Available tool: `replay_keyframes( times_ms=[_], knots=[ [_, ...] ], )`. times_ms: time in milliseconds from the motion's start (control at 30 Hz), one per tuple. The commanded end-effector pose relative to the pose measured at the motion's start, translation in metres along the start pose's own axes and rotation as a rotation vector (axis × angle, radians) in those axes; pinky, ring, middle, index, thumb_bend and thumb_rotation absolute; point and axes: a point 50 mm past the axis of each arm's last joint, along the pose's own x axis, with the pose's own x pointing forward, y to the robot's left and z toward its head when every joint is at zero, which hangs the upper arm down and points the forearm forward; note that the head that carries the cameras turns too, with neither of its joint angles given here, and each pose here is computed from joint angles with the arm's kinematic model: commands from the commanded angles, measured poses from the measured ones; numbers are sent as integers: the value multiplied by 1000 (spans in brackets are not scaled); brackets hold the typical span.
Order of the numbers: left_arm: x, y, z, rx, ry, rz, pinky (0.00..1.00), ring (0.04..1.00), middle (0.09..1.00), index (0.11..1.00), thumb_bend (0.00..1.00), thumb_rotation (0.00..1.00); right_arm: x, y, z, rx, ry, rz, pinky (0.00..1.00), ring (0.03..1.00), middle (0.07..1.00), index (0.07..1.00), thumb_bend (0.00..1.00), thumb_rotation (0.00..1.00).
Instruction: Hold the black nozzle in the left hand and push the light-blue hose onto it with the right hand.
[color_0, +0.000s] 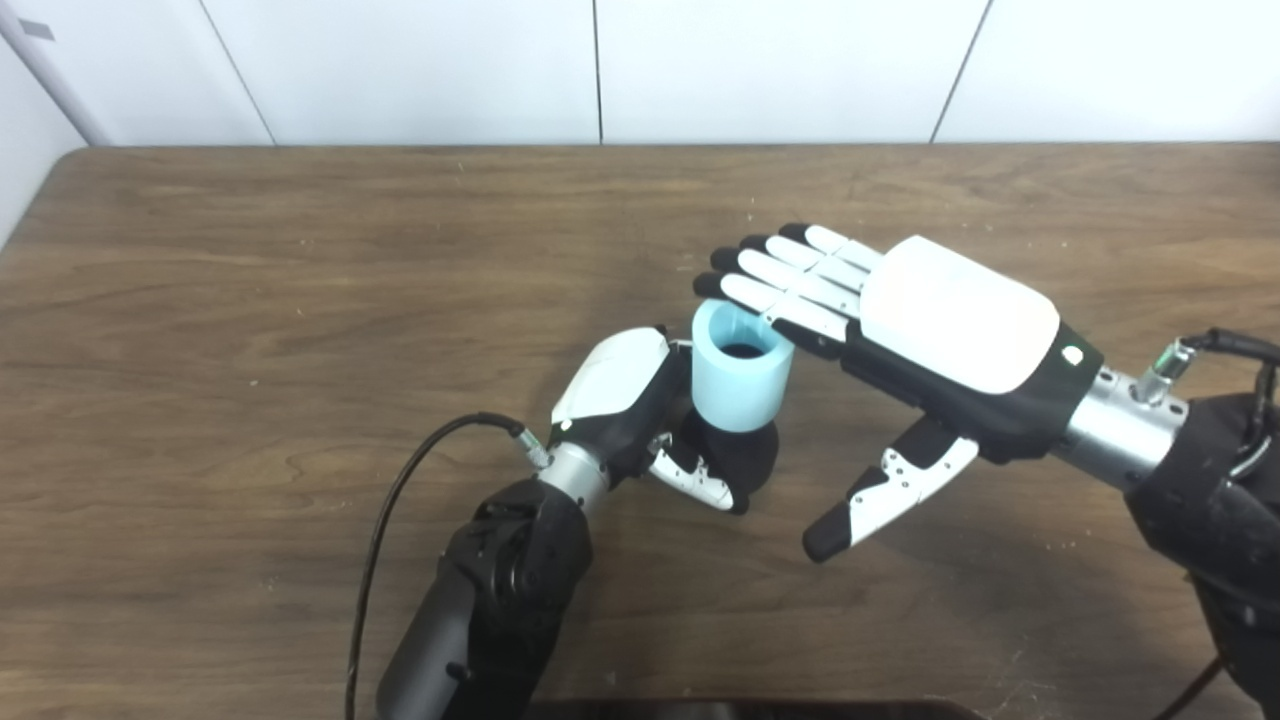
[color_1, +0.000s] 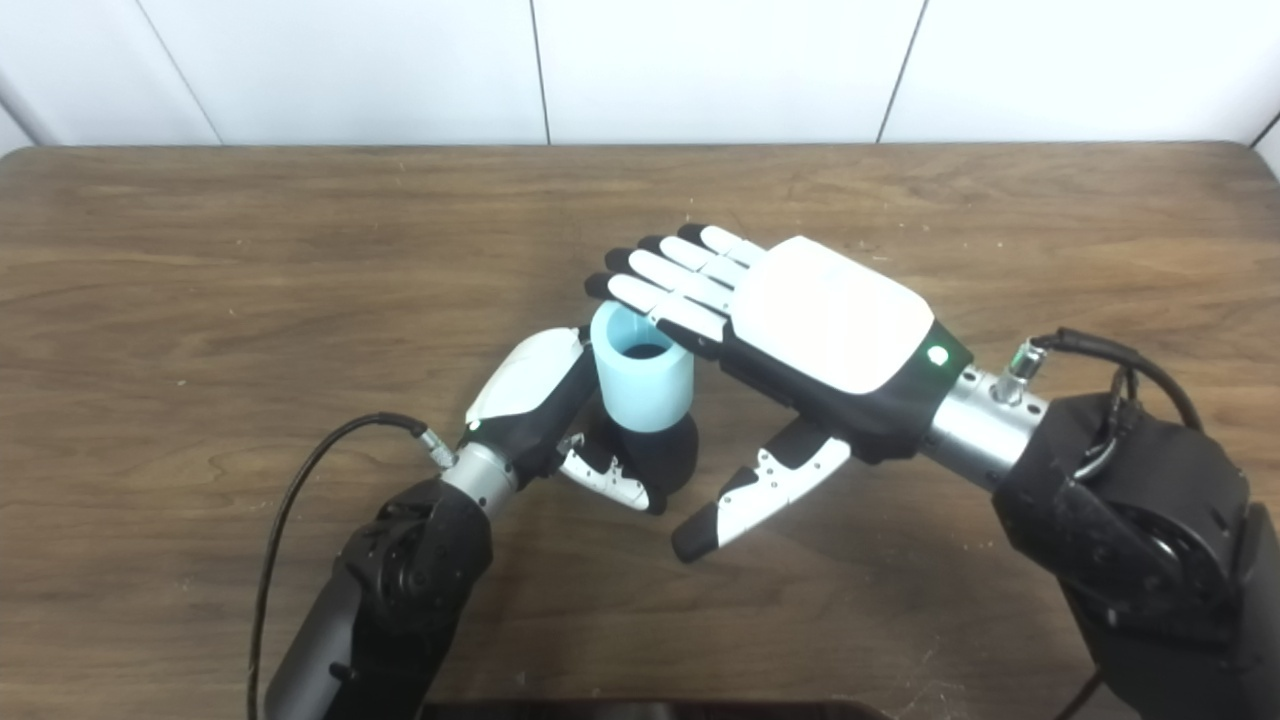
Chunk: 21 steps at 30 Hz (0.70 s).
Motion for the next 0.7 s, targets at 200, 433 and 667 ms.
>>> replay_keyframes(
  times_ms=[200,433,667],
  knots=[
    [-8,-38,-33,-31,162,-228,1000,770,665,480,518,39,-2,-6,7,-55,-42,-43,1000,1000,1000,1000,675,1000],
    [-9,-36,-32,-25,157,-224,1000,771,647,486,517,41,0,0,10,-36,-49,-21,1000,1000,1000,1000,675,1000],
    [-8,-37,-32,-35,156,-226,1000,749,621,491,515,39,-1,2,12,-23,-54,-11,1000,1000,1000,1000,675,1000]
  ],
)
